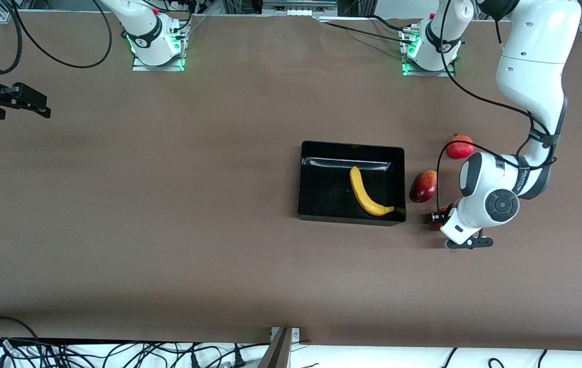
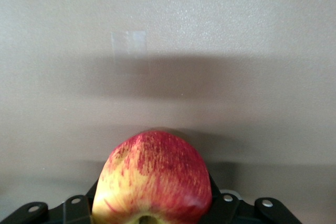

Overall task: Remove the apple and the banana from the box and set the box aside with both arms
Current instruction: 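Lower the apple onto the table and open the left gripper, then move the left gripper back into the tray and grasp the yellow banana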

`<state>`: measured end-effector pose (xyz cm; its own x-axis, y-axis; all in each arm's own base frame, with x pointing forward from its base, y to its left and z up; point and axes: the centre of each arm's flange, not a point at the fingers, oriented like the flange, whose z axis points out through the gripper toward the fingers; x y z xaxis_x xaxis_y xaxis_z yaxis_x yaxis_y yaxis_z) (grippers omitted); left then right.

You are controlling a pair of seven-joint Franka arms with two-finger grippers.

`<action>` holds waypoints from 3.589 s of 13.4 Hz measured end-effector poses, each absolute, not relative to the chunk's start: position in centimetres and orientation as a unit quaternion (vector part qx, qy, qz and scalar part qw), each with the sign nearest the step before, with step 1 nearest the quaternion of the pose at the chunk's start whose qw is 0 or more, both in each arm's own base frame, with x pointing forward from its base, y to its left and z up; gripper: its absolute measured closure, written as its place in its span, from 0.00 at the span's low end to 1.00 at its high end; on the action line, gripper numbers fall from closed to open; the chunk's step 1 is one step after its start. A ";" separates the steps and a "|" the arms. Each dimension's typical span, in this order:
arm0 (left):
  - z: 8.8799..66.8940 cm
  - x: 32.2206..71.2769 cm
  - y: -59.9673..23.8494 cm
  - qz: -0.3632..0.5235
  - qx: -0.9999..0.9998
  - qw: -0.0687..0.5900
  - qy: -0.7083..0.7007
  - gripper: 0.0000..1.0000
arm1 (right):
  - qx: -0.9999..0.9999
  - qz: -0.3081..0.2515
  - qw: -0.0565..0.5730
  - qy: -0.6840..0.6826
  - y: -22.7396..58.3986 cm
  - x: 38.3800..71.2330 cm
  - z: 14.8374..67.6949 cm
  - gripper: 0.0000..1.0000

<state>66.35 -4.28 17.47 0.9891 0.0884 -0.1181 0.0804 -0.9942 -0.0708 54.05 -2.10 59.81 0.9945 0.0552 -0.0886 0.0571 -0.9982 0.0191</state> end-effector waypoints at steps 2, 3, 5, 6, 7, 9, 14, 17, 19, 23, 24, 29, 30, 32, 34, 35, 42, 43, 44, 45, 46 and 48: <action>17.4 66.5 -4.2 0.055 -0.997 0.032 -0.043 0.31 | 0.999 -0.044 0.011 0.028 -2.1 54.0 59.8 0.00; 17.4 66.5 -4.2 0.055 -0.997 0.032 -0.043 0.31 | 0.999 -0.044 0.011 0.028 -2.1 54.0 59.8 0.00; 17.3 66.5 -4.2 0.053 -0.997 0.032 -0.043 0.16 | 0.999 -0.044 0.011 0.028 -2.1 54.0 59.8 0.00; 17.3 66.5 -4.2 0.054 -0.997 0.032 -0.043 0.07 | 0.999 -0.044 0.011 0.028 -2.1 54.0 59.8 0.00; 17.4 66.5 -4.2 0.056 -0.997 0.032 -0.043 0.00 | 0.999 -0.044 0.011 0.028 -2.1 54.0 59.8 0.00; 18.9 67.0 -4.3 0.060 -0.997 0.034 -0.044 0.00 | 0.999 -0.044 0.011 0.028 -2.1 54.0 59.8 0.00; 28.9 67.0 -8.8 0.067 -0.993 0.017 -0.098 0.00 | 0.999 -0.044 0.011 0.028 -2.1 54.0 59.8 0.00; 32.5 65.8 -14.7 0.061 -0.983 -0.002 -0.170 0.00 | 0.999 -0.044 0.011 0.028 -2.1 54.0 59.8 0.00; 32.2 64.8 -18.0 0.065 -0.977 -0.001 -0.201 0.00 | 0.999 -0.044 0.011 0.028 -2.1 54.0 59.8 0.00; 29.5 62.9 -22.7 0.081 -0.965 0.008 -0.249 0.00 | 0.999 -0.044 0.011 0.028 -2.1 54.0 59.8 0.00; 28.3 62.8 -23.6 0.079 -0.962 0.010 -0.261 0.00 | 0.999 -0.044 0.011 0.028 -2.1 54.0 59.8 0.00; 21.9 61.4 -25.8 0.071 -0.958 0.011 -0.277 0.00 | 0.999 -0.044 0.011 0.028 -2.1 54.0 59.8 0.00; 21.1 61.2 -26.1 0.070 -0.958 0.011 -0.278 0.00 | 0.999 -0.044 0.011 0.028 -2.1 54.0 59.8 0.00; 19.9 60.8 -26.5 0.067 -0.958 0.009 -0.278 0.00 | 0.999 -0.044 0.011 0.028 -2.1 54.0 59.8 0.00; 19.2 60.6 -26.6 0.063 -0.957 0.007 -0.283 0.00 | 0.999 -0.044 0.011 0.028 -2.1 54.0 59.8 0.00; 18.8 60.5 -26.6 0.061 -0.957 0.006 -0.285 0.00 | 0.999 -0.044 0.011 0.028 -2.1 54.0 59.8 0.00; 18.4 60.0 -27.2 0.061 -0.950 0.008 -0.307 0.25 | 0.999 -0.044 0.011 0.028 -2.1 54.0 59.8 0.00; 18.4 60.0 -27.4 0.061 -0.950 0.008 -0.306 0.37 | 0.999 -0.044 0.011 0.028 -2.1 54.0 59.8 0.00; 18.4 59.9 -27.5 0.060 -0.950 0.007 -0.306 0.48 | 0.999 -0.044 0.011 0.028 -2.1 54.0 59.8 0.00; 18.4 59.9 -27.6 0.060 -0.950 0.007 -0.305 0.60 | 0.999 -0.044 0.011 0.028 -2.1 54.0 59.8 0.00; 18.4 59.9 -27.6 0.060 -0.950 0.007 -0.305 0.63 | 0.999 -0.044 0.011 0.028 -2.1 54.0 59.8 0.00; 18.4 59.8 -27.8 0.061 -0.951 0.007 -0.304 0.63 | 0.999 -0.044 0.011 0.028 -2.1 54.0 59.8 0.00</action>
<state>59.80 -27.81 18.42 0.8079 0.5786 -0.1116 0.5770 -0.8153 -0.0495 54.04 -2.08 59.81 0.9945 0.0557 -0.0891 0.0576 -0.9982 0.0191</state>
